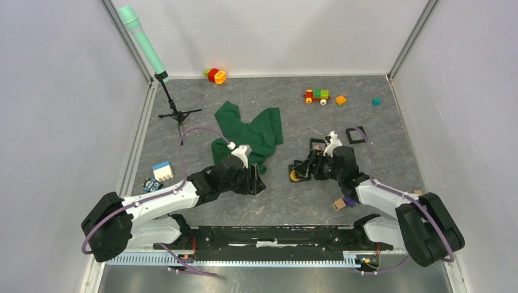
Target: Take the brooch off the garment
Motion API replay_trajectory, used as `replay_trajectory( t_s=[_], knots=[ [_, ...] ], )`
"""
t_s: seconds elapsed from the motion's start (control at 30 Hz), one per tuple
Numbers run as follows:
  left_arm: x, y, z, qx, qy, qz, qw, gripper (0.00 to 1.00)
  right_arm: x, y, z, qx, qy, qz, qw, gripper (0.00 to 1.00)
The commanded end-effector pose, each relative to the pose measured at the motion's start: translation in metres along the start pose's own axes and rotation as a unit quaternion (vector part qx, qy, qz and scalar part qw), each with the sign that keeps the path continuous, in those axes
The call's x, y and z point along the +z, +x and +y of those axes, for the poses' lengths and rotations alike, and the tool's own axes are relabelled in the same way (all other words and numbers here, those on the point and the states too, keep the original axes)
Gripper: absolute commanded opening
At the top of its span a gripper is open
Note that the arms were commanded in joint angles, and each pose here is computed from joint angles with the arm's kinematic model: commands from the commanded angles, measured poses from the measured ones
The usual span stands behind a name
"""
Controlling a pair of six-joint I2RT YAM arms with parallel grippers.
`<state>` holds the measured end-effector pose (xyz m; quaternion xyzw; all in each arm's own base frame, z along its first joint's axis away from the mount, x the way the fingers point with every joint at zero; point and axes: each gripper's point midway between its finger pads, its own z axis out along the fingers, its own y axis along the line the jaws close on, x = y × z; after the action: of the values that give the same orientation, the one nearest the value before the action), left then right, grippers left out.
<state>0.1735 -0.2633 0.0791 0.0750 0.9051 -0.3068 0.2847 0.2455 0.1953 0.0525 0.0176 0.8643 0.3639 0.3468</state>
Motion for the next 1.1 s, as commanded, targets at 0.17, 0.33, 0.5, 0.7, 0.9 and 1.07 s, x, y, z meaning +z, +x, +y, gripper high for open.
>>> replay_trajectory(
  t_s=[0.17,0.33,0.5,0.7,0.9,1.07],
  knots=[
    [-0.012,-0.013,0.014,0.028,-0.023,-0.025,0.999,0.65,-0.038,-0.024,-0.083,-0.114,0.221,0.026,0.968,0.64],
    [-0.019,-0.016,0.017,0.032,-0.023,-0.033,0.999,0.65,-0.06,-0.037,-0.11,-0.127,0.299,0.014,0.946,0.65],
    [-0.019,-0.017,0.022,0.035,-0.028,-0.036,0.998,0.65,-0.078,-0.054,-0.127,-0.136,0.362,-0.009,0.922,0.66],
    [-0.023,-0.022,0.022,0.043,-0.029,-0.04,0.998,0.65,-0.08,-0.066,-0.123,-0.134,0.365,-0.017,0.921,0.85],
    [-0.041,-0.05,0.025,0.05,-0.052,-0.099,0.992,0.87,-0.091,-0.104,-0.096,-0.152,0.341,-0.083,0.924,0.98],
    [-0.069,-0.096,0.053,0.052,-0.137,-0.212,0.966,0.98,-0.131,-0.135,-0.095,-0.132,0.388,-0.195,0.891,0.98]
  ],
)
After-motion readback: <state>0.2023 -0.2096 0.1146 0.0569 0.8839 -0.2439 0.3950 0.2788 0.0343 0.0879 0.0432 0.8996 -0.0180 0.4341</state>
